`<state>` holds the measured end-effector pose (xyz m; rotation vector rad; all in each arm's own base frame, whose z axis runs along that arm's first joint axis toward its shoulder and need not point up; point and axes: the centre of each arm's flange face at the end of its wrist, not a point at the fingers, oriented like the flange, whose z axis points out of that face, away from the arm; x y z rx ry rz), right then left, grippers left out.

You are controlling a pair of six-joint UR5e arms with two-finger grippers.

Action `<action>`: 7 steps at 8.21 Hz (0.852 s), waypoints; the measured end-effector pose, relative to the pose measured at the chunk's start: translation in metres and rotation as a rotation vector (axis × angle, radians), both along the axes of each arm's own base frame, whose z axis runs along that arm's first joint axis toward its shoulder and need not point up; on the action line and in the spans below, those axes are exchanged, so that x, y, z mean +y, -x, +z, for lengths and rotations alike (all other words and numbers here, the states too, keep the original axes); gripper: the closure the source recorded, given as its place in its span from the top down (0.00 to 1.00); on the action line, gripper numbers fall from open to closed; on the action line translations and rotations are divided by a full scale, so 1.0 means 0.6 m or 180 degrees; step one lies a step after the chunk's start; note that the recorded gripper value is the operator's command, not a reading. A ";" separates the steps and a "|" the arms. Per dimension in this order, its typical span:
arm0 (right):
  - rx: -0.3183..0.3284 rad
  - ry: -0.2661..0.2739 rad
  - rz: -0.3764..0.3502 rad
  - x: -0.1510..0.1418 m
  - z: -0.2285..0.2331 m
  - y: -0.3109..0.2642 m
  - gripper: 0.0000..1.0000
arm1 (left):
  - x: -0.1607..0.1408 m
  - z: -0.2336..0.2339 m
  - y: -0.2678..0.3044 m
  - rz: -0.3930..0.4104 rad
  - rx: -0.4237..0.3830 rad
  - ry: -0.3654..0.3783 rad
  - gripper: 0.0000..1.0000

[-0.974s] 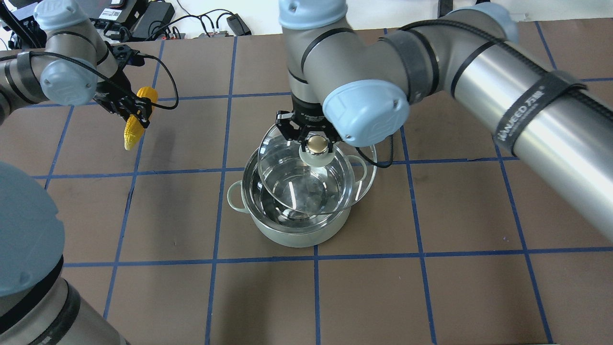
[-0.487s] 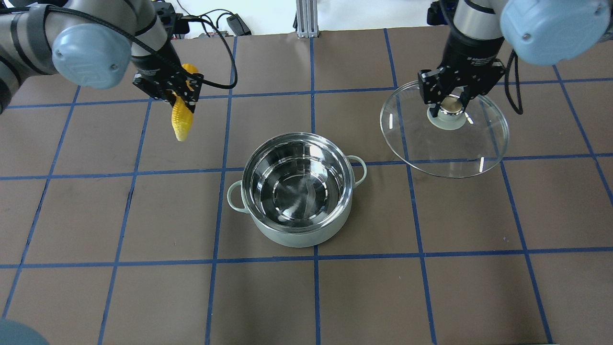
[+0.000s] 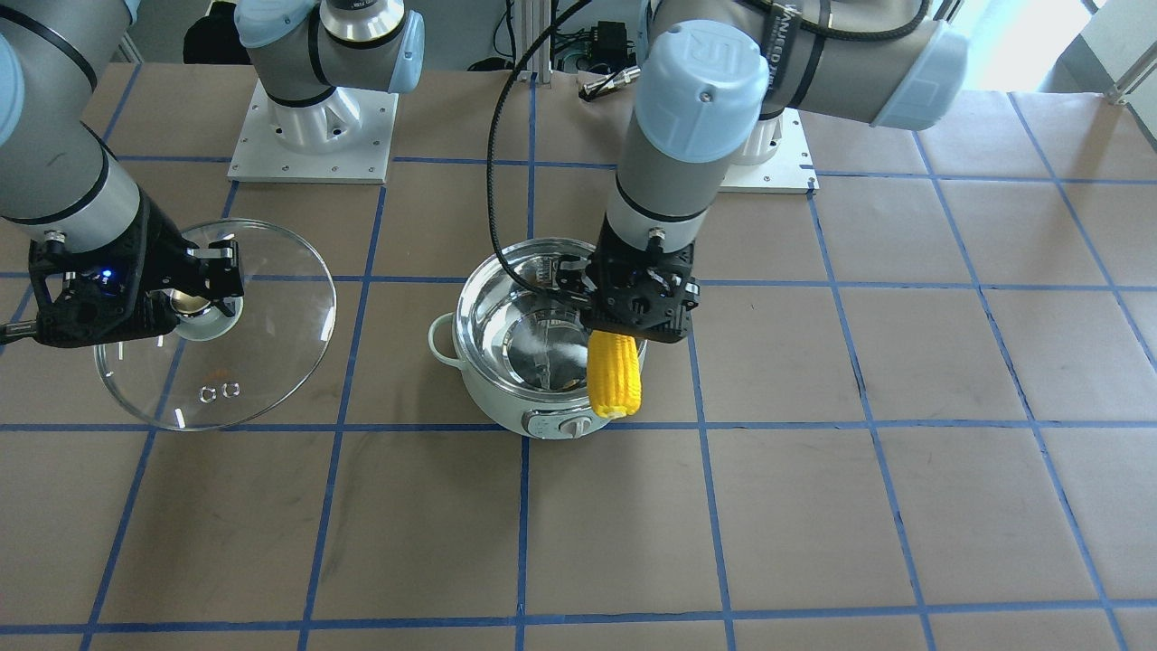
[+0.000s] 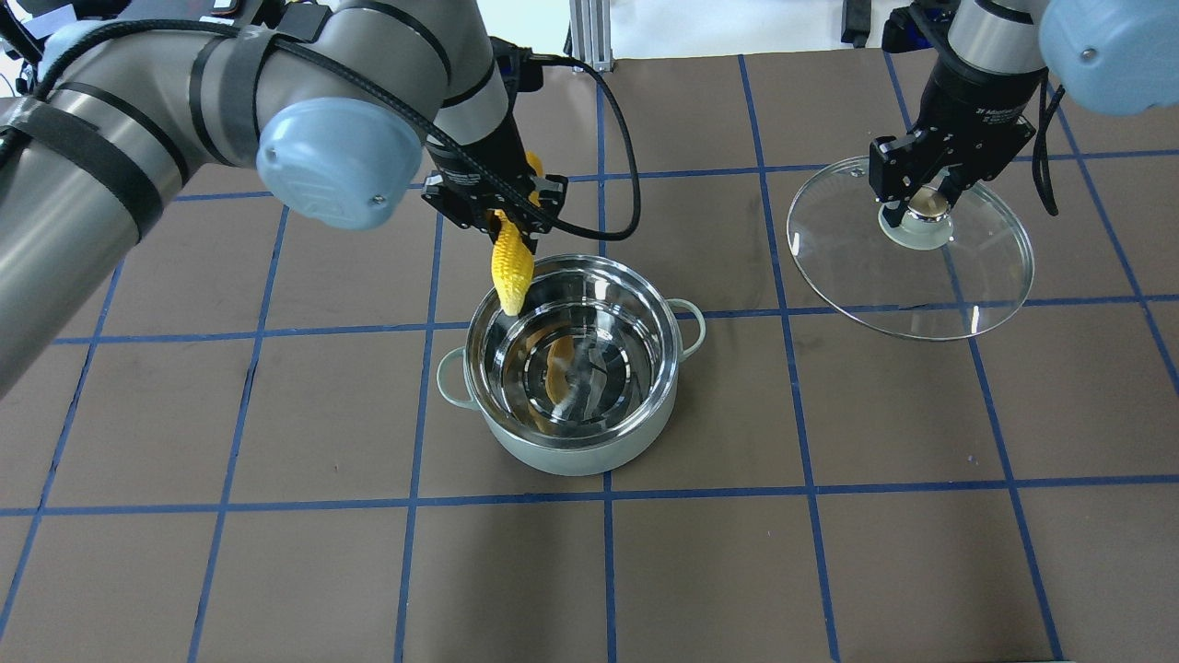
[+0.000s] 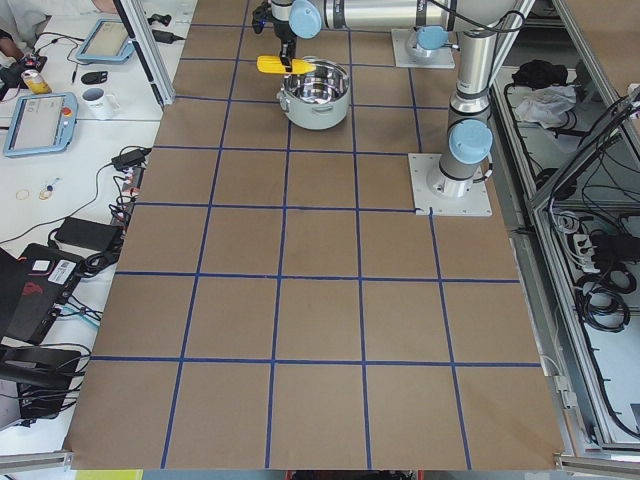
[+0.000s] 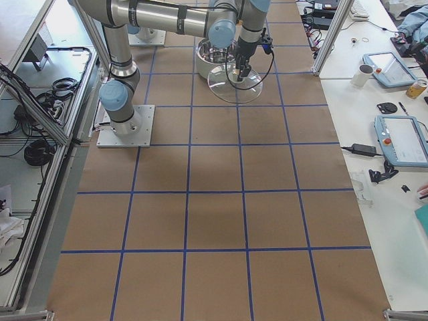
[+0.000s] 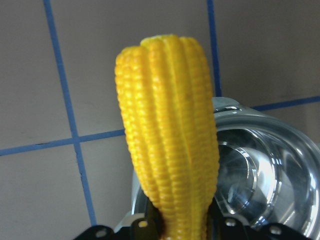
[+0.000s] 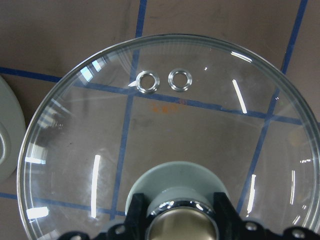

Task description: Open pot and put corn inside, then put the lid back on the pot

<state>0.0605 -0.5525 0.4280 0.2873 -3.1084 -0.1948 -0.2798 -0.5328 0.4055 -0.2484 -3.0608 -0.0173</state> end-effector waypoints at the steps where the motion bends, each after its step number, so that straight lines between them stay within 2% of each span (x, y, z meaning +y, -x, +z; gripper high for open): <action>1: -0.0010 -0.0021 -0.0008 0.001 -0.003 0.001 0.00 | 0.025 -0.006 0.038 -0.0099 0.0055 -0.0074 0.00; 4: -0.0024 -0.0047 -0.0024 0.003 -0.006 0.001 0.00 | 0.084 -0.078 0.068 -0.0200 0.0001 -0.0540 0.00; 6: -0.0044 -0.0059 -0.0017 0.003 -0.008 0.000 0.00 | 0.098 -0.131 0.067 -0.0198 -0.0050 -0.0730 0.00; 7: -0.0048 -0.0064 -0.0010 0.003 -0.009 0.000 0.00 | 0.098 -0.143 0.067 -0.0196 -0.0054 -0.0763 0.82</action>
